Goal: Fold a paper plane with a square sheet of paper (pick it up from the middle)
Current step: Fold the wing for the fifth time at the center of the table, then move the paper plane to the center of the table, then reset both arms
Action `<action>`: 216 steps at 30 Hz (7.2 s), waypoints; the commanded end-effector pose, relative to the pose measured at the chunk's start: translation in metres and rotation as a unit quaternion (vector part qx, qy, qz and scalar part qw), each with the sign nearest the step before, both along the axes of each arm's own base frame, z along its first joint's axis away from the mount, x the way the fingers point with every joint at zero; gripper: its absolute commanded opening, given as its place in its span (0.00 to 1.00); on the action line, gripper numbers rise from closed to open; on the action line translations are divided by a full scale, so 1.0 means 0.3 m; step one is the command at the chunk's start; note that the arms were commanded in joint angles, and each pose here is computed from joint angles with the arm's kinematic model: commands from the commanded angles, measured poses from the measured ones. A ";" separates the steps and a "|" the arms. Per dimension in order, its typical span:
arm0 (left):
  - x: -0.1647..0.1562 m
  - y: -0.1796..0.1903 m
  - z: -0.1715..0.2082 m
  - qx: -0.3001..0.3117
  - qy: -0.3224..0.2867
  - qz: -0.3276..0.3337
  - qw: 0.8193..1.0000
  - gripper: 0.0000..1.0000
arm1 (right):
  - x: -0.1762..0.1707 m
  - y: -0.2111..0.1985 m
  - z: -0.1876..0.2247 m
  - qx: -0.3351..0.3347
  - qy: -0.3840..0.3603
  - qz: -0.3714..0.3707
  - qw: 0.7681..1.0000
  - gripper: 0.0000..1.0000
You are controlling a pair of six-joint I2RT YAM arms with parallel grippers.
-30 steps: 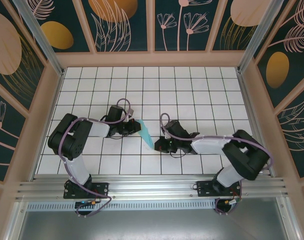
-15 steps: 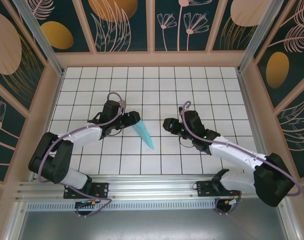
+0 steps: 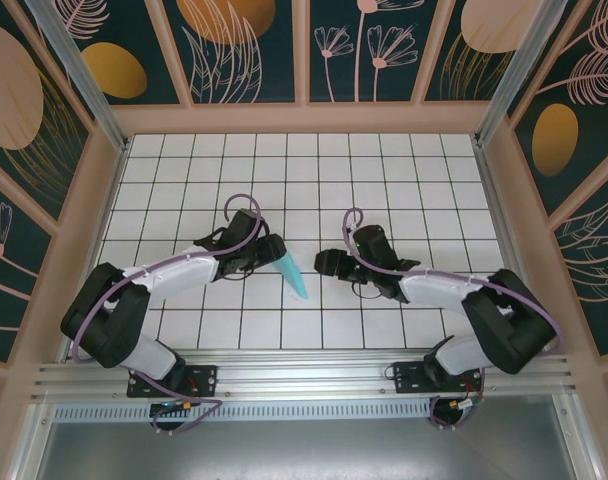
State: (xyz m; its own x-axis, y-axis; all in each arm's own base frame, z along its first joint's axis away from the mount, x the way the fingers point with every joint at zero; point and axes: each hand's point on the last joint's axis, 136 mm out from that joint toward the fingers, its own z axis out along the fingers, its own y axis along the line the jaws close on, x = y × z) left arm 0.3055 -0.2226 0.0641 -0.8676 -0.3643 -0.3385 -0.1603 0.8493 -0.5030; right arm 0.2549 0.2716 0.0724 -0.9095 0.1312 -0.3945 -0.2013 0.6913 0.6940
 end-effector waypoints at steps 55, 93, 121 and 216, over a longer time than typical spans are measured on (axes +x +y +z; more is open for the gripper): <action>-0.074 0.126 0.062 0.005 -0.074 0.029 0.997 0.33 | 0.055 0.254 -0.064 -0.251 -0.062 0.087 0.962 0.04; -0.062 0.173 0.081 0.021 -0.108 0.051 0.993 0.39 | 0.108 0.002 -0.223 -0.388 0.071 -0.075 0.916 0.24; -0.038 0.182 0.118 0.039 -0.124 0.053 0.990 0.39 | 0.184 0.006 0.223 -0.305 -0.049 -0.142 0.940 0.45; 0.198 0.882 0.256 0.304 -0.441 0.212 0.817 0.99 | 0.406 -0.937 0.159 -0.247 -0.404 -0.307 0.826 0.99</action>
State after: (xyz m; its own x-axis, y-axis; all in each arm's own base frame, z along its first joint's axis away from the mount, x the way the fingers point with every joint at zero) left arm 0.3591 0.0420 0.1247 -0.0925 -0.0794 -0.9925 -0.3173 0.9472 -0.0462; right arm 0.3709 -0.0124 0.1018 -0.2084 0.1213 -0.9705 0.0601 0.9920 0.1111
